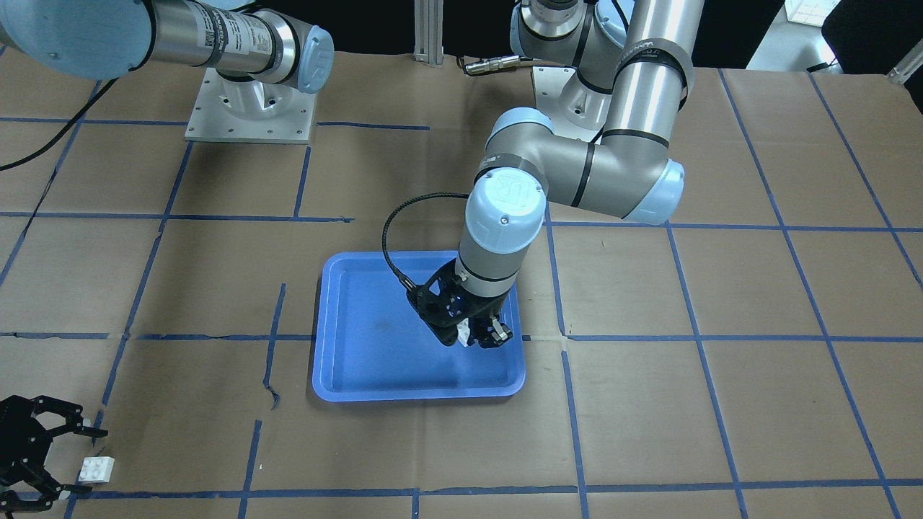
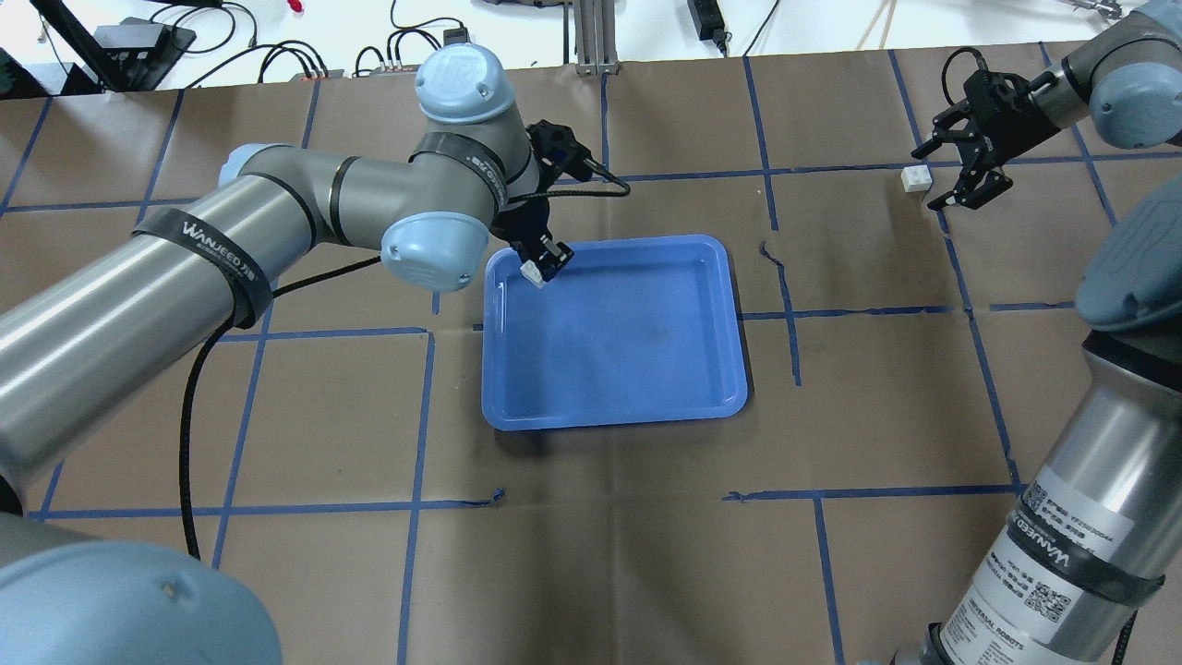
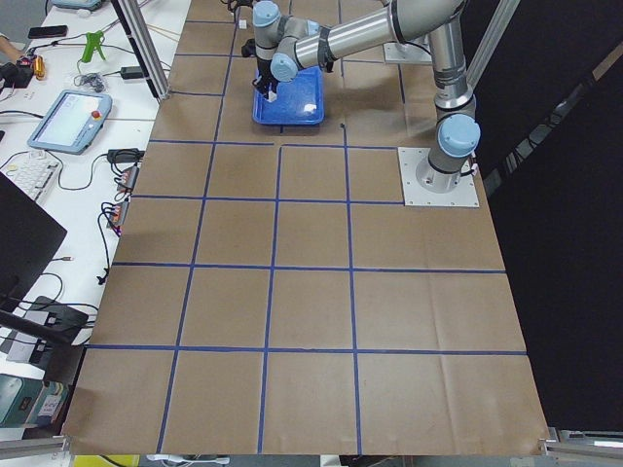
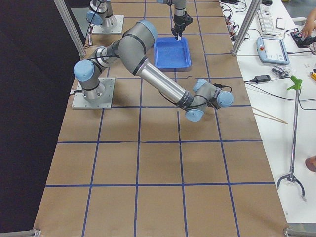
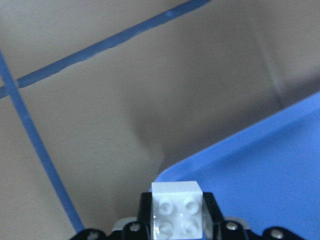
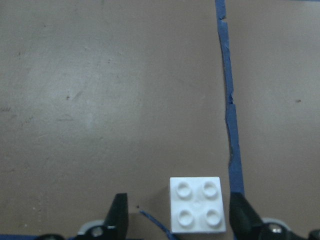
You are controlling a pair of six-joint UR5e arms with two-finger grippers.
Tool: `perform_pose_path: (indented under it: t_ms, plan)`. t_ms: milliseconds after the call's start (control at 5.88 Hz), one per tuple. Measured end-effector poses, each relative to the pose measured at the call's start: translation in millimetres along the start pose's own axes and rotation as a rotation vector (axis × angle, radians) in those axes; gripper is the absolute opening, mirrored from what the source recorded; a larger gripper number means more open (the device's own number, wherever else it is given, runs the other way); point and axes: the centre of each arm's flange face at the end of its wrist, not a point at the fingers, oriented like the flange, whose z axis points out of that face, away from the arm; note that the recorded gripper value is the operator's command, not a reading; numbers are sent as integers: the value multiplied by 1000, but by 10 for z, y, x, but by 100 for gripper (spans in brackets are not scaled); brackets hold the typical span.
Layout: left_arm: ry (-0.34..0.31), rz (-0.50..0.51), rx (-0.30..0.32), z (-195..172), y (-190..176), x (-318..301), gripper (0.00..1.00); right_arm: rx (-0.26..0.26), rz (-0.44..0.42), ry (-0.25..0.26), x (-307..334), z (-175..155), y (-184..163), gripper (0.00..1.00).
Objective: Assemble white blocks and place on blue tray
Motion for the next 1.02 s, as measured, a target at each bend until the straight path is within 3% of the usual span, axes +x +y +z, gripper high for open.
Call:
perform_pose_path:
  t_ms: [170,340,680,1020]
  plan:
    - [24,204,-22,160,-34,230,28,-1,-1,2,4,-8,-3,36]
    - [41,346,-31,263,-31,349,32,-3,-3,4,8,-24,-11,32]
    - [64,431,-38,413,-23,401,33,-18,-13,20,50,-156,-99,31]
    - [77,445,-44,507,-39,426,35,-34,-4,24,50,-541,-468,31]
